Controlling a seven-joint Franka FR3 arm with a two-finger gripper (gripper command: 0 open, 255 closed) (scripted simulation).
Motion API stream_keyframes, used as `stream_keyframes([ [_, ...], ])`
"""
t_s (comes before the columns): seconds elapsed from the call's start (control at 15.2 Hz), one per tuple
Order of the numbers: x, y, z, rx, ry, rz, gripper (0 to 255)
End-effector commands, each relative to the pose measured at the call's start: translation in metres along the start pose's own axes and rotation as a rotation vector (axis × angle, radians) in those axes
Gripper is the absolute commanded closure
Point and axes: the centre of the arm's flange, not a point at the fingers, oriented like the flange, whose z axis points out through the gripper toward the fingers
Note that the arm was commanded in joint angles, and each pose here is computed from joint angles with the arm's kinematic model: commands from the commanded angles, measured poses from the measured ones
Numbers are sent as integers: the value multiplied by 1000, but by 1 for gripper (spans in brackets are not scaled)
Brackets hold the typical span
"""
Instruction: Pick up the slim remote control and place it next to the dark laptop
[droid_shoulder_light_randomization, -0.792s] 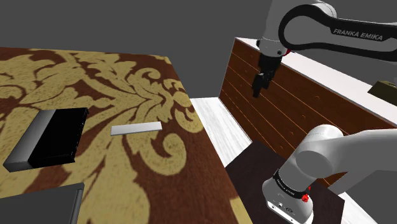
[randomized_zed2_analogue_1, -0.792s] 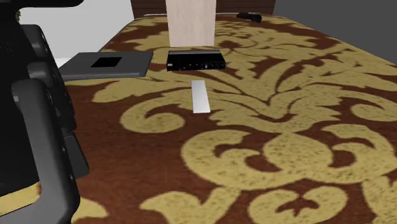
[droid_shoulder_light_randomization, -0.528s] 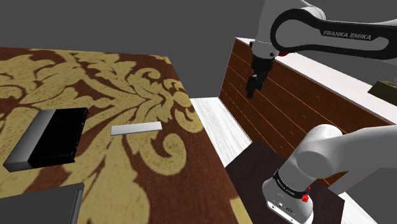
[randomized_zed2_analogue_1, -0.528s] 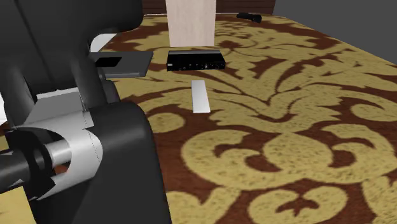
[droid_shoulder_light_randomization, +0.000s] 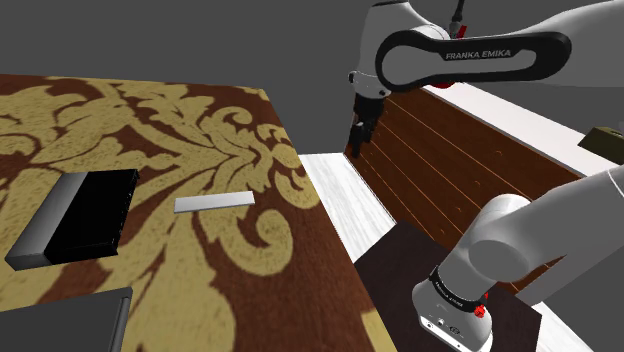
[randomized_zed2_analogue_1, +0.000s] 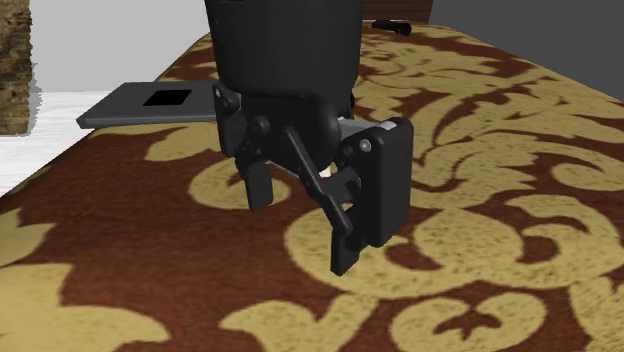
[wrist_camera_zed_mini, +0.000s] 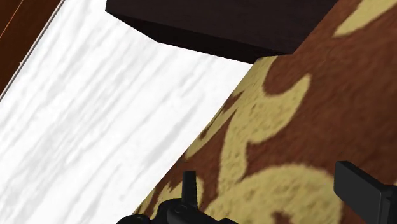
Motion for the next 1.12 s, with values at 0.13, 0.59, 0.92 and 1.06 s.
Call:
stream_keyframes([
  [0.13, 44, -25, 18, 6, 15, -85, 0],
  [0.59, 116, -71, 41, 16, 41, -231, 0],
  [0.92, 162, -111, 57, 23, 60, -336, 0],
  [1.06, 180, -128, 62, 26, 67, -378, 0],
])
